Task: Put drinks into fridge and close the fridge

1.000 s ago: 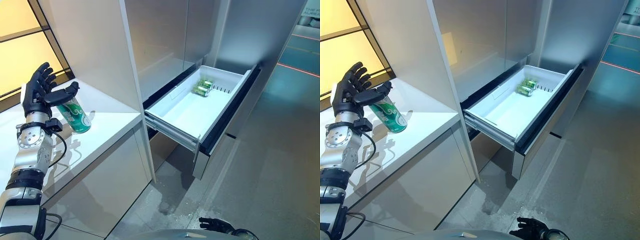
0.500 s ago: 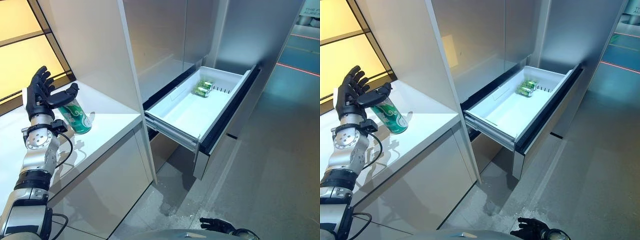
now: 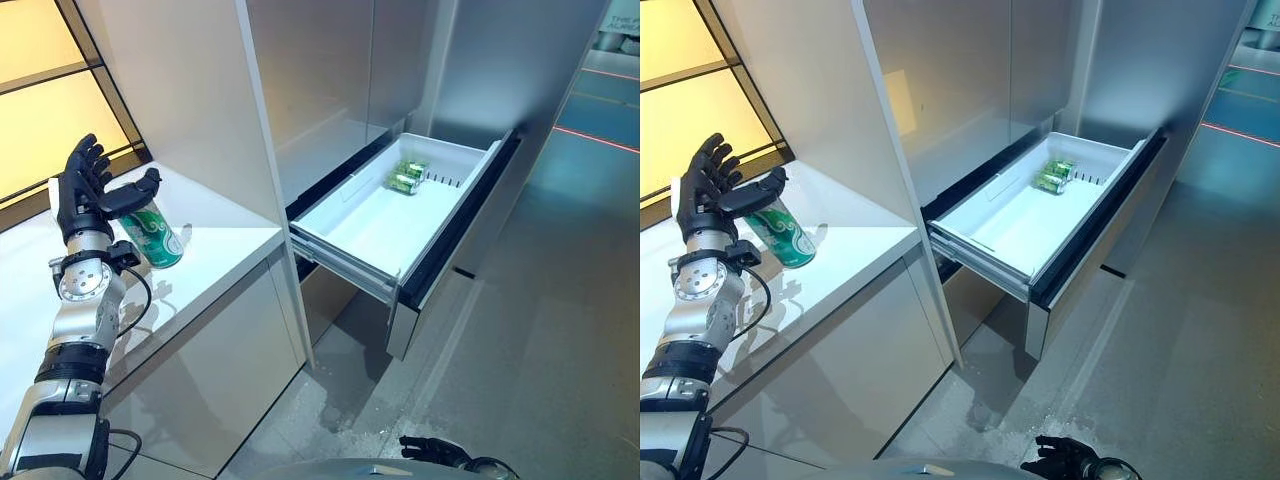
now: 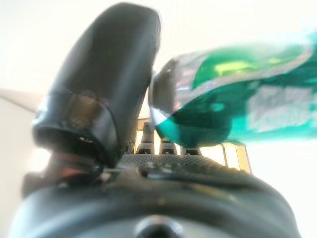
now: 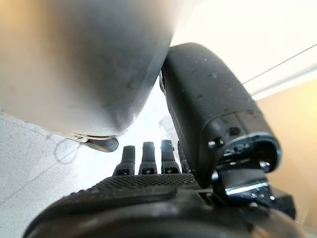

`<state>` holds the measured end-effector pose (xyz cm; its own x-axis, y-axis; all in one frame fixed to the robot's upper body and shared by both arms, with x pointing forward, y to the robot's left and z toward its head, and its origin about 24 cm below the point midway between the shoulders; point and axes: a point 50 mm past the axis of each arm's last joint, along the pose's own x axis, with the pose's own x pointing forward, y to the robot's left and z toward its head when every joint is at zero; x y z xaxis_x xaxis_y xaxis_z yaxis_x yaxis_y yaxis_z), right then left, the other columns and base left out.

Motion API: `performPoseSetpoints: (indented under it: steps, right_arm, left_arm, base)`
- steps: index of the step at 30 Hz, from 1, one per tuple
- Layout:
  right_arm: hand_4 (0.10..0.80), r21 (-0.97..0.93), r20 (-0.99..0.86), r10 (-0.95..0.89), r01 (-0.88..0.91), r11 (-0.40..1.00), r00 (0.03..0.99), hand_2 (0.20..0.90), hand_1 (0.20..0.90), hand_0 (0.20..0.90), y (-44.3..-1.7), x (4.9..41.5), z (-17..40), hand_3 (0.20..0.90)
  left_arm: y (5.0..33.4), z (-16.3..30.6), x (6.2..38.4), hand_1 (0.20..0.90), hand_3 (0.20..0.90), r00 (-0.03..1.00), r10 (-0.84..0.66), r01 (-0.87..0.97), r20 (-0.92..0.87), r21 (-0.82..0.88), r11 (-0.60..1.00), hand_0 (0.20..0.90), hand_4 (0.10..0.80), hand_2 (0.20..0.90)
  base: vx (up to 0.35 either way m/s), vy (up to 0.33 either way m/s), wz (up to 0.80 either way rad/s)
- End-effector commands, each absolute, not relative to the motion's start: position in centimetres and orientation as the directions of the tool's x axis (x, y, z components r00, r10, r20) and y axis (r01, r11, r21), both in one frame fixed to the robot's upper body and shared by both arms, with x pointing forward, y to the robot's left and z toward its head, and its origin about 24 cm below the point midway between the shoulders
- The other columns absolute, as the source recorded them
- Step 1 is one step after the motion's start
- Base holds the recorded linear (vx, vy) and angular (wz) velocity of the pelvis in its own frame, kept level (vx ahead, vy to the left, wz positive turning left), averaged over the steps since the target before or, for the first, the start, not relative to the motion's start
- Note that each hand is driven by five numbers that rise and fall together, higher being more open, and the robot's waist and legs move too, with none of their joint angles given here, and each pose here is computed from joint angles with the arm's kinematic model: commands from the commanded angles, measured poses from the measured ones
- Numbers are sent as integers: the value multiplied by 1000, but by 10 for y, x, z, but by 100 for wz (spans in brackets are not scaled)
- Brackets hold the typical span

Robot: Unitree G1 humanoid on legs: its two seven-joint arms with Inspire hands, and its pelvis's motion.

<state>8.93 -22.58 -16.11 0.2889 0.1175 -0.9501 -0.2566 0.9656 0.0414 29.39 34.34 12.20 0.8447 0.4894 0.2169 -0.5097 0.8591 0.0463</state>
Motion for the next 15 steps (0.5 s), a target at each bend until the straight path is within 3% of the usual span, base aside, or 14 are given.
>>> performPoseSetpoints:
  steps: [1,9,15]
  right_arm:
    - [800,14,-971,84,-295,955,226,900,900,900,-243,76,-160,900]
    - [800,14,-970,84,-295,956,228,900,900,900,-243,77,-160,900]
    - [800,17,-970,87,-296,955,226,900,900,900,-244,75,-160,900]
  left_arm:
    - [349,165,296,900,900,775,498,-543,390,9,839,900,800,900]
    - [325,171,301,900,900,838,338,-331,429,-91,939,900,800,900]
    - [326,165,299,900,900,832,365,-372,417,-69,926,900,800,900]
  base:
    - [0,0,0]
    - [0,0,0]
    - [0,0,0]
